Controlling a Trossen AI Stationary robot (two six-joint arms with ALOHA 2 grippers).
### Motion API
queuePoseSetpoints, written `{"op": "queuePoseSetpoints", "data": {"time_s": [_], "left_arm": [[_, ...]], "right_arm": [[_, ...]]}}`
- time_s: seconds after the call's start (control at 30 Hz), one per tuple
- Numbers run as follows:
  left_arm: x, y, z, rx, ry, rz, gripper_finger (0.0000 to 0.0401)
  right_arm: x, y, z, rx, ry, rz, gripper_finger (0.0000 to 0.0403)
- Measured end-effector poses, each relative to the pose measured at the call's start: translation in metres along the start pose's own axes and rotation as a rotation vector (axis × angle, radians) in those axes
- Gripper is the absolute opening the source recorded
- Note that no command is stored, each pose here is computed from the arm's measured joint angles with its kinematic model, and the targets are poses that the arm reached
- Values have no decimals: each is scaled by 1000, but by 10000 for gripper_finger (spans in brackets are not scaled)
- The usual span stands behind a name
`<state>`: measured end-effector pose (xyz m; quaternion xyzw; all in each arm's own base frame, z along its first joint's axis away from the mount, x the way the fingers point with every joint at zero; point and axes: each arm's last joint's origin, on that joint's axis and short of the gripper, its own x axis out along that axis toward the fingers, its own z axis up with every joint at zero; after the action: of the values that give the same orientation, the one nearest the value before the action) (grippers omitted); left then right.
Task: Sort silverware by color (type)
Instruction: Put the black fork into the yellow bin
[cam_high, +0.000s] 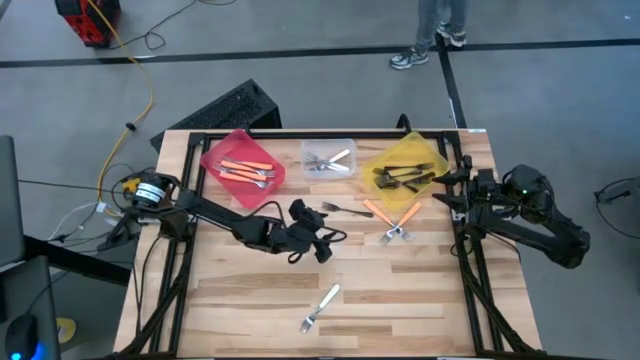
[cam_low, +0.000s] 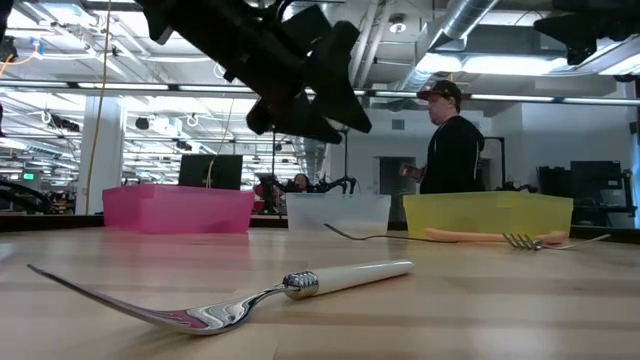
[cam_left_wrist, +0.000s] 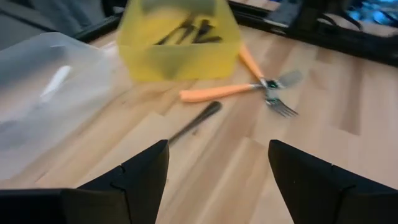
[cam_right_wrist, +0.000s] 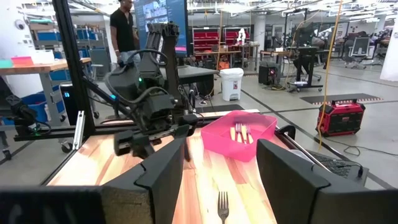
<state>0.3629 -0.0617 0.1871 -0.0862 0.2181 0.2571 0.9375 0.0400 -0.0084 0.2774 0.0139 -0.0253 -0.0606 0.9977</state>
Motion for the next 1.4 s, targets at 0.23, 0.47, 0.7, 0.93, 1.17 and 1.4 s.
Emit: {"op": "queuePoseSetpoints", "data": {"time_s": [0.23, 0.47, 0.7, 0.93, 1.17, 1.4], "left_arm": [[0, 5, -4, -92, 1, 103, 261], [0, 9, -7, -108, 3, 168, 261], [3, 10, -12, -110, 10, 200, 261], [3, 15, -13, -104, 2, 257, 261], [9, 19, -10, -130, 31, 212, 261], [20, 27, 1, -45, 94, 33, 261]], "right_arm": [[0, 0, 0, 0, 0, 0, 226], [0, 0, 0, 0, 0, 0, 226], [0, 0, 0, 0, 0, 0, 226], [0, 0, 0, 0, 0, 0, 226], [0, 0, 0, 0, 0, 0, 226], [0, 0, 0, 0, 0, 0, 226]]}}
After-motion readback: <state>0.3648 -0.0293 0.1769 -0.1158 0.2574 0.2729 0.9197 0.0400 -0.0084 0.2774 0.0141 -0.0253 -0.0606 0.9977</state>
